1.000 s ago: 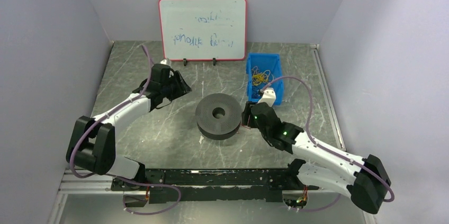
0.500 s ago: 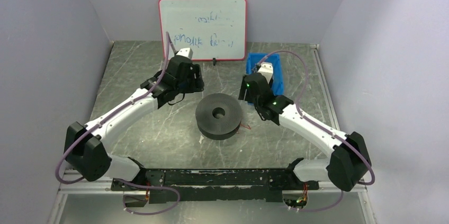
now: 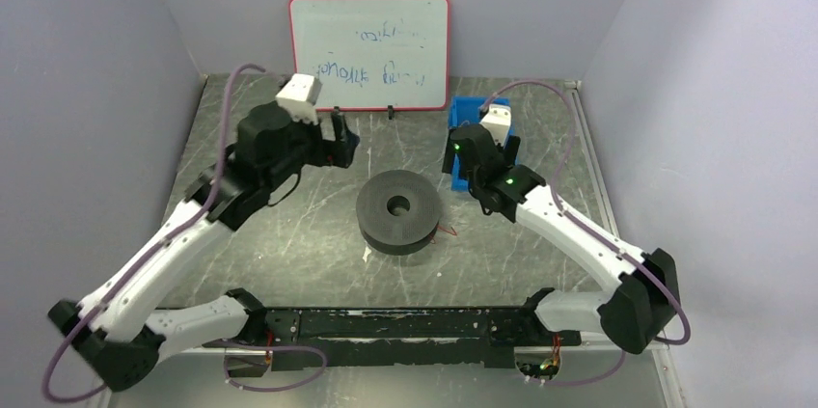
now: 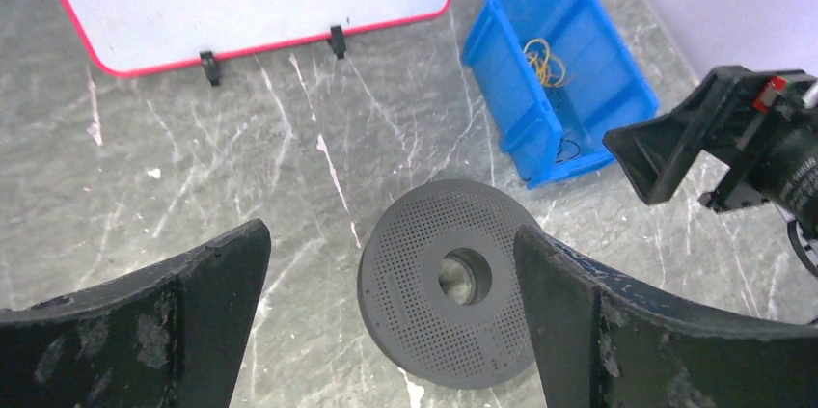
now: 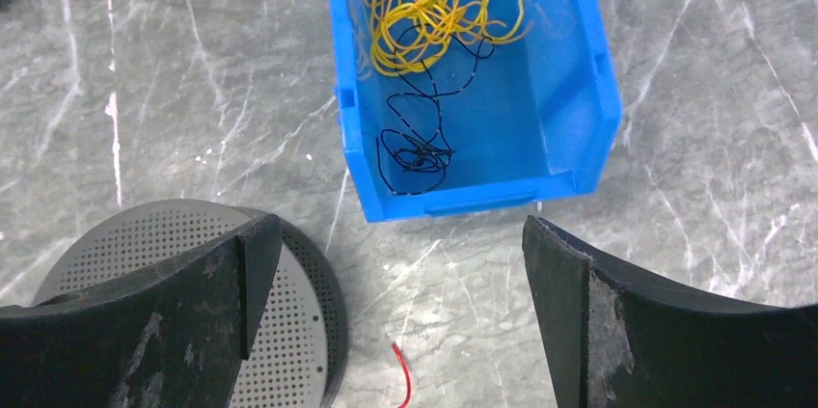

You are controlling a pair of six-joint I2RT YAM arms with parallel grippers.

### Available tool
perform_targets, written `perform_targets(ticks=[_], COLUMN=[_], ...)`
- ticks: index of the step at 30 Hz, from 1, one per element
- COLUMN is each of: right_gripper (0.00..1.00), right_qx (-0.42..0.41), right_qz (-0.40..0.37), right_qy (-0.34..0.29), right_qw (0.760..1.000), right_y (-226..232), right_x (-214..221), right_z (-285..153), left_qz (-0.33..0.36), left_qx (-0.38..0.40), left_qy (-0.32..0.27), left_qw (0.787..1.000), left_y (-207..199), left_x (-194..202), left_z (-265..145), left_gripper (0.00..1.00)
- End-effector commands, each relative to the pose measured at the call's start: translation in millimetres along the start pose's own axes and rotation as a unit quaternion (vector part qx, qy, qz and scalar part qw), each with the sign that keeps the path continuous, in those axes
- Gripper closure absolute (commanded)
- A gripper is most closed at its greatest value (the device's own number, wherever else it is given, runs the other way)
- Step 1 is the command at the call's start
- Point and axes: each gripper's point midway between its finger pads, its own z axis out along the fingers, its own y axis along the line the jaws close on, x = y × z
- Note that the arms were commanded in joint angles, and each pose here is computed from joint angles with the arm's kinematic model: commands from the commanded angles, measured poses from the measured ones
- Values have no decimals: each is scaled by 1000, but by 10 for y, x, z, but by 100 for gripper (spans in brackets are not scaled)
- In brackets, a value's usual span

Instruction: Wrap the cables

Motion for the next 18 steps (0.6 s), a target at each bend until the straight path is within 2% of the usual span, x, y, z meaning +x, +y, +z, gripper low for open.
perform_targets(ticks=[1,10,18], right_gripper=[0,0,0], right_qx=[5,-31,-70], right_qz=[29,24,45], right_qy=[-19,-35,-93], right_qw=[999,999,992], right_y=[-147,-286,-403], right_x=[-250,-331,-409], right_z=[-239,-547,-758], left_qz=[43,12,18], left_qx=[39,-3,53], left_qy=[-52,-37,-78], left_qw=[997,999,995], left_y=[-16,214,124], left_x=[-123,123,290], left_z=[-345,-501,-517], left_gripper=[0,0,0])
